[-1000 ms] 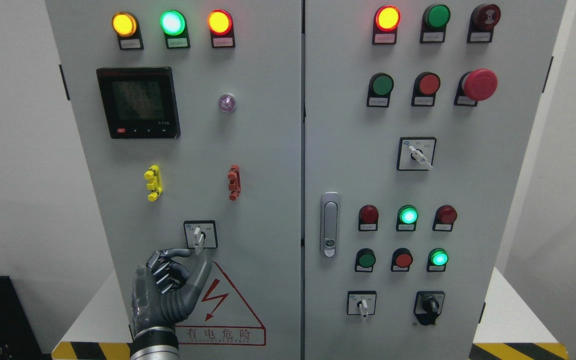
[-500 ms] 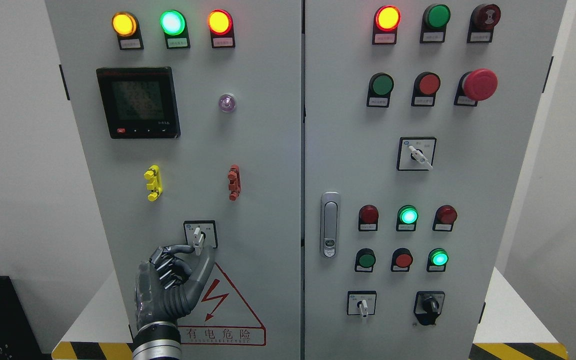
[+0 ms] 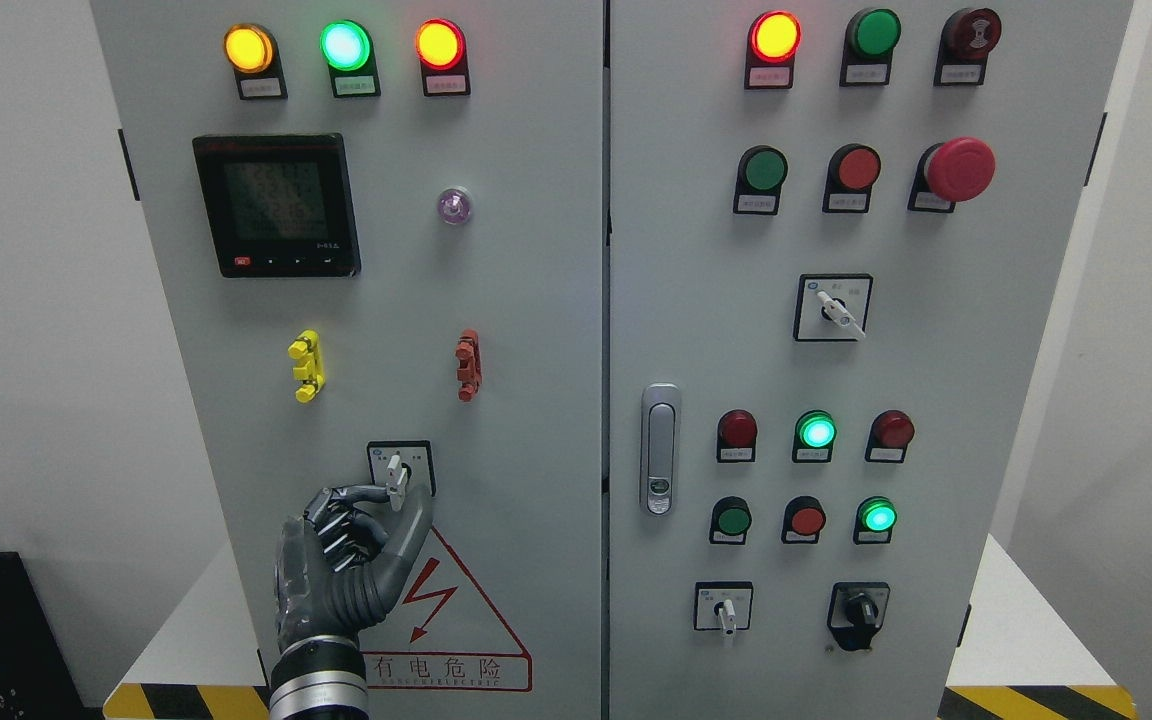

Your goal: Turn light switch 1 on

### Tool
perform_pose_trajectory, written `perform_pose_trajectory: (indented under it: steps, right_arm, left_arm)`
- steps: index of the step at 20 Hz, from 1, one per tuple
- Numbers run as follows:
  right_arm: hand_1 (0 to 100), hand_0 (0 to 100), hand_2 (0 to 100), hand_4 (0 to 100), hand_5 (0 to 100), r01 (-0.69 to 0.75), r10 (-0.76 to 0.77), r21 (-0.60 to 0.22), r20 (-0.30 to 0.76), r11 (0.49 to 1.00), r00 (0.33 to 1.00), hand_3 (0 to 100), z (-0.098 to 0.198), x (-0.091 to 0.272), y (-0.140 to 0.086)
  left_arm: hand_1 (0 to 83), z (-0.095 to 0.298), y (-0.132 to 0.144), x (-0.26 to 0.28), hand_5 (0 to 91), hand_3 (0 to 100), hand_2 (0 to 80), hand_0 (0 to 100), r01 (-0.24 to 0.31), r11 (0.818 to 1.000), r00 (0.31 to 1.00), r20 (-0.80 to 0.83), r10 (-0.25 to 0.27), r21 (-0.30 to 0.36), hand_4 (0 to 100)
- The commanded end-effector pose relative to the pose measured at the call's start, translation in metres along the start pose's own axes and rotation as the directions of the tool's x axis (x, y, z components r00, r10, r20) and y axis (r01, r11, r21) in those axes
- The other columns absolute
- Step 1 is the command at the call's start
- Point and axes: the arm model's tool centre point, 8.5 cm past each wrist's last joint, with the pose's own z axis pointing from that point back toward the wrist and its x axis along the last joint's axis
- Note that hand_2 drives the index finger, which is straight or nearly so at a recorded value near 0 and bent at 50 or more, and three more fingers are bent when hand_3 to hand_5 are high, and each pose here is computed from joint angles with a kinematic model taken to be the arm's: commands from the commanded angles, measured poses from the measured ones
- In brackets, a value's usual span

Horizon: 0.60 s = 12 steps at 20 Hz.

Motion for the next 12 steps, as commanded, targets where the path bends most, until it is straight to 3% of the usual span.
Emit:
perform_pose_trajectory:
  steps: [1,12]
  right_arm:
    - [0,31,0,0,0,0.0,0.0,-0.001,0.0,1.0,1.0,0,0.0,-0.0001,-0.0001]
    - [0,31,0,0,0,0.0,0.0,-0.001,0.0,1.0,1.0,0,0.0,-0.0001,-0.0001]
  left_arm:
    - [70.4,-0.0023,-0.002,-0.0007,86.1,87,54.2,13,0.002,1.0,1.0,-0.004,-0.002,-0.002,89]
    - [68.0,-0.0028,-0.0015,-0.0001,86.3,87,55.2,15,0.002,1.0,1.0,-0.003,-0.002,0.0,89]
